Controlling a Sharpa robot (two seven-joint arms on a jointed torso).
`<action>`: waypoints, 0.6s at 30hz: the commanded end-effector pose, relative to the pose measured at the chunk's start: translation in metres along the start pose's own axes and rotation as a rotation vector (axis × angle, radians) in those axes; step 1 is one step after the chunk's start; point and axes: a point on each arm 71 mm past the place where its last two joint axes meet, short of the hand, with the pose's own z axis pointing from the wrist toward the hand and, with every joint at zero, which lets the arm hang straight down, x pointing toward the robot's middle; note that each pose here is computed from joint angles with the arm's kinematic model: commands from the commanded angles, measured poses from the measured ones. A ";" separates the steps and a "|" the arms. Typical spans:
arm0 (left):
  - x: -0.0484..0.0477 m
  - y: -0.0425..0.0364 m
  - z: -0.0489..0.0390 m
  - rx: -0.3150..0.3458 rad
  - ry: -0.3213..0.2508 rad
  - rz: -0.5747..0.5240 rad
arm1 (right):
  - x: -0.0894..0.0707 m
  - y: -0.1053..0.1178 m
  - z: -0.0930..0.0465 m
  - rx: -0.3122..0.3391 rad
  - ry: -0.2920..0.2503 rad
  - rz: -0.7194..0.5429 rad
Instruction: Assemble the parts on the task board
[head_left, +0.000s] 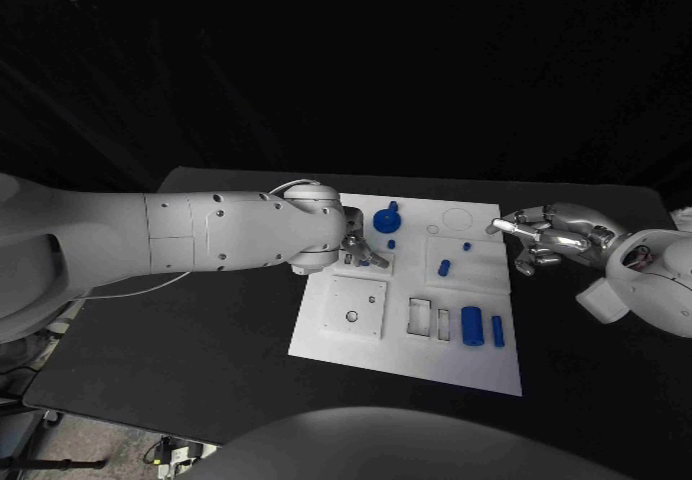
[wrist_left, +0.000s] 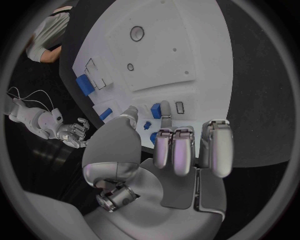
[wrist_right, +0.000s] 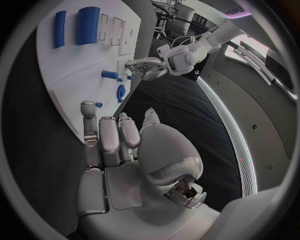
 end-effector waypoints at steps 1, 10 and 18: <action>0.0012 0.0132 -0.0028 -0.148 -0.002 0.020 | 0.002 0.000 0.000 -0.002 0.019 0.001; -0.0108 0.0303 -0.0219 -0.143 -0.055 -0.006 | 0.000 -0.002 -0.001 0.001 0.016 0.003; -0.0542 0.0455 -0.0528 -0.139 -0.153 -0.057 | 0.000 -0.003 -0.001 0.002 0.015 0.004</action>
